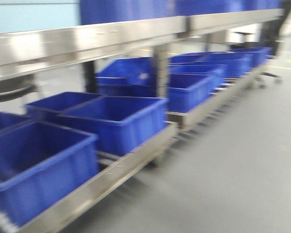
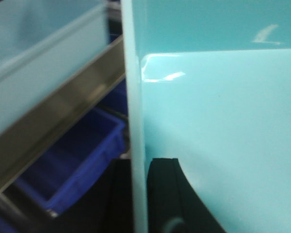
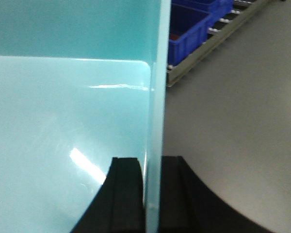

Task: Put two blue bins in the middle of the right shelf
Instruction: 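Drive the base across the room to the other bin shelf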

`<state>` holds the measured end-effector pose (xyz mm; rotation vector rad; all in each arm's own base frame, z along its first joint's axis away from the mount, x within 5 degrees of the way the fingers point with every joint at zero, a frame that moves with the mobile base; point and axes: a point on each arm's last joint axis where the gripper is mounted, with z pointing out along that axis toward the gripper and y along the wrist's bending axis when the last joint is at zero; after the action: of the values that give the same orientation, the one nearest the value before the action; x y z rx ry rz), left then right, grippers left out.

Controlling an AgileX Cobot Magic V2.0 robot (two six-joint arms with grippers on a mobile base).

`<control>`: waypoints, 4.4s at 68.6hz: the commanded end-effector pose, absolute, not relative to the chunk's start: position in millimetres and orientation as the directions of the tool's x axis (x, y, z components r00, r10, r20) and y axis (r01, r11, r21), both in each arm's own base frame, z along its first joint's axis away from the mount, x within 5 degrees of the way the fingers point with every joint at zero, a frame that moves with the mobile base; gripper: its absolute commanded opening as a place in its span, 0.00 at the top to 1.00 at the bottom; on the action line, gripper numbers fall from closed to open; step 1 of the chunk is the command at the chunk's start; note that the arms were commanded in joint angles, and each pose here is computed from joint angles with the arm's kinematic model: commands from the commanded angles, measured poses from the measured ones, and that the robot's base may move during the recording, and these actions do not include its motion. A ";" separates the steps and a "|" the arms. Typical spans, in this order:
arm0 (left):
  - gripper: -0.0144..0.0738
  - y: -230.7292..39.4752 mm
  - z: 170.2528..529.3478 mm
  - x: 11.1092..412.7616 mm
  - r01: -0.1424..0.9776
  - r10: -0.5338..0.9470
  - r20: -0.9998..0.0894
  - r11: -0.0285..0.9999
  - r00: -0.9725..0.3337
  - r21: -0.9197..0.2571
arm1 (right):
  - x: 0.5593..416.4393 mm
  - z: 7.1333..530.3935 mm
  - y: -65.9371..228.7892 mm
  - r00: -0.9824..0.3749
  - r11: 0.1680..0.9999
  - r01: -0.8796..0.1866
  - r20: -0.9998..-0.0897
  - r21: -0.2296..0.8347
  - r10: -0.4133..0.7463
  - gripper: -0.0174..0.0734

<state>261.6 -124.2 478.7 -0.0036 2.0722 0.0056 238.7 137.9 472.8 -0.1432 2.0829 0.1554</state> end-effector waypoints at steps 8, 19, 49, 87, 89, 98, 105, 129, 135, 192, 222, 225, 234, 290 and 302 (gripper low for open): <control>0.96 -127.0 485.9 259.5 0.029 0.010 -0.899 1.000 -0.438 -0.004 | 237.7 482.6 137.8 -0.430 0.980 -0.193 -0.902 0.050 -0.038 0.99; 0.96 -127.0 485.9 259.5 0.029 0.010 -0.899 1.000 -0.438 -0.004 | 237.8 482.9 138.0 -0.427 0.980 -0.194 -0.903 0.051 -0.038 0.99; 0.96 -127.0 485.9 259.5 0.029 0.010 -0.899 1.000 -0.438 -0.004 | 237.8 482.9 138.0 -0.427 0.980 -0.194 -0.903 0.051 -0.038 0.99; 0.96 -127.0 485.9 259.5 0.029 0.010 -0.899 1.000 -0.438 -0.004 | 237.8 482.9 138.0 -0.427 0.980 -0.194 -0.903 0.051 -0.038 0.99; 0.96 -127.0 485.9 259.5 0.029 0.010 -0.899 1.000 -0.438 -0.004 | 237.8 482.9 138.0 -0.427 0.980 -0.194 -0.903 0.051 -0.038 0.99; 0.96 -127.0 485.9 259.5 0.029 0.010 -0.899 1.000 -0.438 -0.004 | 237.8 482.9 138.0 -0.427 0.980 -0.194 -0.903 0.051 -0.038 0.99; 0.96 -127.0 485.9 259.5 0.029 0.010 -0.899 1.000 -0.438 -0.004 | 237.8 482.9 138.0 -0.427 0.980 -0.194 -0.903 0.051 -0.038 0.99; 0.96 -127.0 485.9 259.5 0.029 0.010 -0.899 1.000 -0.438 -0.004 | 237.8 482.9 138.0 -0.427 0.980 -0.194 -0.903 0.051 -0.038 0.99; 0.96 -127.0 485.9 259.5 0.029 0.010 -0.899 1.000 -0.438 -0.004 | 237.8 482.9 138.0 -0.427 0.980 -0.194 -0.903 0.051 -0.038 0.99; 0.96 -136.3 480.1 270.1 0.057 0.024 -0.905 0.998 -0.424 0.000 | 238.1 483.8 138.6 -0.418 0.978 -0.200 -0.908 0.054 -0.036 0.99; 0.96 -140.3 482.0 273.1 0.085 0.024 -0.920 0.996 -0.390 -0.010 | 238.2 484.2 139.0 -0.414 0.978 -0.203 -0.910 0.055 -0.035 0.99; 0.96 -140.3 482.0 273.1 0.085 0.024 -0.920 0.996 -0.390 -0.010 | 238.2 484.2 139.0 -0.414 0.978 -0.203 -0.910 0.055 -0.035 0.99; 0.96 -140.4 482.1 273.1 0.086 0.024 -0.921 0.996 -0.388 -0.010 | 238.2 484.2 139.0 -0.414 0.978 -0.203 -0.910 0.055 -0.035 0.99; 0.96 -140.4 482.1 273.1 0.086 0.024 -0.921 0.996 -0.388 -0.010 | 238.2 484.2 139.0 -0.414 0.978 -0.203 -0.910 0.055 -0.035 0.99; 0.96 -140.4 482.1 273.1 0.086 0.024 -0.921 0.996 -0.388 -0.010 | 238.2 484.2 139.0 -0.414 0.978 -0.203 -0.910 0.055 -0.035 0.99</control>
<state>274.4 -134.1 474.5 0.0373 2.0299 -0.0126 240.0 134.1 474.5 -0.1386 2.0656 0.1220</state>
